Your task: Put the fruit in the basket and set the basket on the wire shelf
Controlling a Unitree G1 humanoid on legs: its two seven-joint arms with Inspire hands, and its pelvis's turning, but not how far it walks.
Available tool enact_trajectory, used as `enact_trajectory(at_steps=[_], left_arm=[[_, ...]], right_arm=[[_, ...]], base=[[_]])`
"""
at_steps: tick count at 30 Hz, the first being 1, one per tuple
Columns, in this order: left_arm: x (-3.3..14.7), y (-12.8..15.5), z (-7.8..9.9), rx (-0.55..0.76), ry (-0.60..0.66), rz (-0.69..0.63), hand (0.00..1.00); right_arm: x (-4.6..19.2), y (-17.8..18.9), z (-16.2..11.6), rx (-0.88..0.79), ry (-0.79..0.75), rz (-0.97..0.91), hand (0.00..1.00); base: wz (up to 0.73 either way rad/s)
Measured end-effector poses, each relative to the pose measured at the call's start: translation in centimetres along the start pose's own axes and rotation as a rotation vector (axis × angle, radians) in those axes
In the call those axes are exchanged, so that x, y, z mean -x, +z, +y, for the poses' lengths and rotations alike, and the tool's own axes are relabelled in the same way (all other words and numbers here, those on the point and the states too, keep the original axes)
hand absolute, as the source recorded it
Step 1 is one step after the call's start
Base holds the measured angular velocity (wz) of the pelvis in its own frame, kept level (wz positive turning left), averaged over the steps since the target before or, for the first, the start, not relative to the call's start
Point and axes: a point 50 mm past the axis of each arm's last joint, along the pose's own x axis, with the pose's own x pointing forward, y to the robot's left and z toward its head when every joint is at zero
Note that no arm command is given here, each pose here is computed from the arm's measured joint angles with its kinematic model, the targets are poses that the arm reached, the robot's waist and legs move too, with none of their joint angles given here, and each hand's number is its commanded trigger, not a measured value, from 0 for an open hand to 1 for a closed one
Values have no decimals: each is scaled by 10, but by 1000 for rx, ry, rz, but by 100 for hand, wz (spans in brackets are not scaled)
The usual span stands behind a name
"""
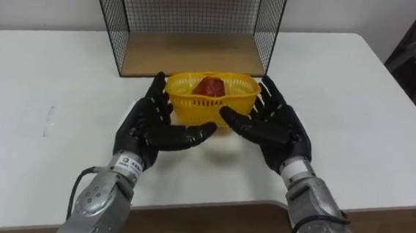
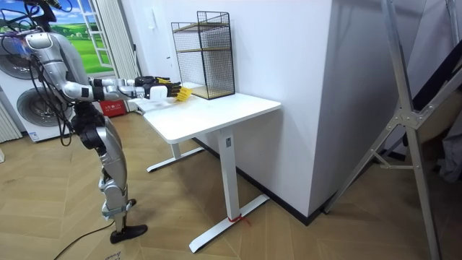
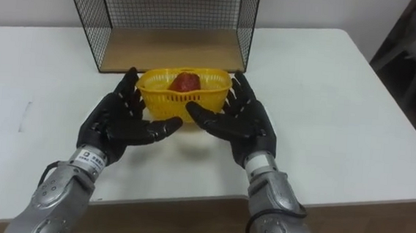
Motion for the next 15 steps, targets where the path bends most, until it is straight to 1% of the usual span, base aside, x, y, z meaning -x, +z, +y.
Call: enact_trajectory(at_steps=[15], left_arm=[[0,1,-1,1,-2,-7,0]], right_arm=[[0,-2,-1,8,10,7,0]], base=[[0]])
